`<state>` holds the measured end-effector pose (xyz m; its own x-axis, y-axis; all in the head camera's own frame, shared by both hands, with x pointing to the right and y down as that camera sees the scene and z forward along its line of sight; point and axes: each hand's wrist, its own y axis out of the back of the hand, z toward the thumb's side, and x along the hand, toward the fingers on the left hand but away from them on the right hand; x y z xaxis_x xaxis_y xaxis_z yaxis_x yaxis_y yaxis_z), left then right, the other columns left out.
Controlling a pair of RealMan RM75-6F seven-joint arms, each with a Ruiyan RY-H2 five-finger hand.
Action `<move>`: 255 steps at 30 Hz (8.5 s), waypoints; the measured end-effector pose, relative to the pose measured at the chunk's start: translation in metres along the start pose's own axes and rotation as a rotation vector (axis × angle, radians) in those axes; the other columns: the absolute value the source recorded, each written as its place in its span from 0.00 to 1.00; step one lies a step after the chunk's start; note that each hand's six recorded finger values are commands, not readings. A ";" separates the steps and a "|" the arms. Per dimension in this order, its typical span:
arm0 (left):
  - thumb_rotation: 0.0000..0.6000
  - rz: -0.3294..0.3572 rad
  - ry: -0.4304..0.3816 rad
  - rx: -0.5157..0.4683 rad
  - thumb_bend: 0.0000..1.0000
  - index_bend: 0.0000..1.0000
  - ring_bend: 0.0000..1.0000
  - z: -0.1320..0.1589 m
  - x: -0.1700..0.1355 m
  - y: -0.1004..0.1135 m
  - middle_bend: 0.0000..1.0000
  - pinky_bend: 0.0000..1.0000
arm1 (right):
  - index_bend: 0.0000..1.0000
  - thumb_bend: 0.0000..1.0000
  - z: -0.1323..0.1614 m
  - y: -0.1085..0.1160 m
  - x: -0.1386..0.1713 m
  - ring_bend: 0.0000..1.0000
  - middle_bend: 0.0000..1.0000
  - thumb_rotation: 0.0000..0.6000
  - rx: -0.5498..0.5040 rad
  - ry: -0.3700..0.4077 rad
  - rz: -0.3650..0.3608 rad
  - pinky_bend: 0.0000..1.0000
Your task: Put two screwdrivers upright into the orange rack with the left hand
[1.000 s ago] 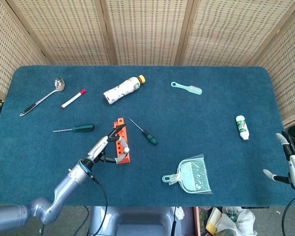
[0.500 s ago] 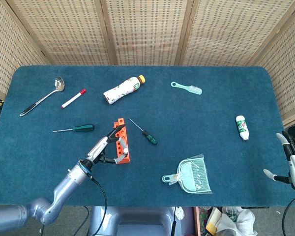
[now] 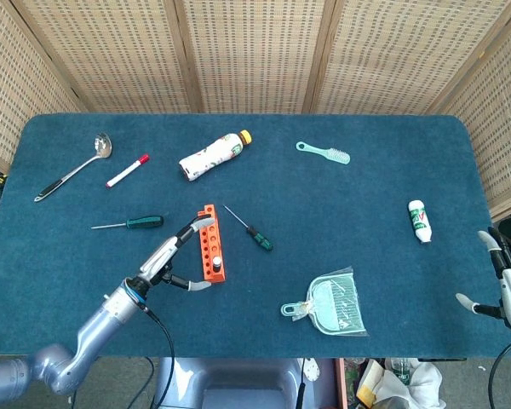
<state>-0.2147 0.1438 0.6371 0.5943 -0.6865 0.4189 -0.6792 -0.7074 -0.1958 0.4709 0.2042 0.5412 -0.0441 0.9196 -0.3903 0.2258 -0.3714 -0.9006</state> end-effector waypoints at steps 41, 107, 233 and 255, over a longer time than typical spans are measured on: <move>1.00 -0.136 0.027 0.755 1.00 0.33 0.00 0.067 -0.012 0.007 0.00 0.00 | 0.00 0.00 -0.001 0.000 -0.001 0.00 0.00 1.00 -0.002 -0.002 0.002 0.00; 1.00 0.163 0.570 0.789 0.14 0.39 0.00 -0.117 0.014 0.125 0.00 0.00 | 0.00 0.00 -0.004 -0.010 -0.011 0.00 0.00 1.00 0.034 -0.033 0.004 0.00; 1.00 0.119 -0.012 -0.288 0.49 0.63 0.00 0.029 0.067 0.073 0.00 0.00 | 0.00 0.00 -0.019 -0.003 -0.018 0.00 0.00 1.00 -0.015 -0.077 0.001 0.00; 1.00 0.122 0.030 -0.276 0.49 0.63 0.00 0.008 0.072 0.067 0.00 0.00 | 0.00 0.00 -0.020 -0.003 -0.018 0.00 0.00 1.00 -0.017 -0.079 0.006 0.00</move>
<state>-0.2137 0.0456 0.6472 0.4911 -0.7555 0.4336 -0.8385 -0.5449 0.0002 0.4906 0.1911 0.5553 -0.1191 0.9042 -0.4102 0.2424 -0.3742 -0.8951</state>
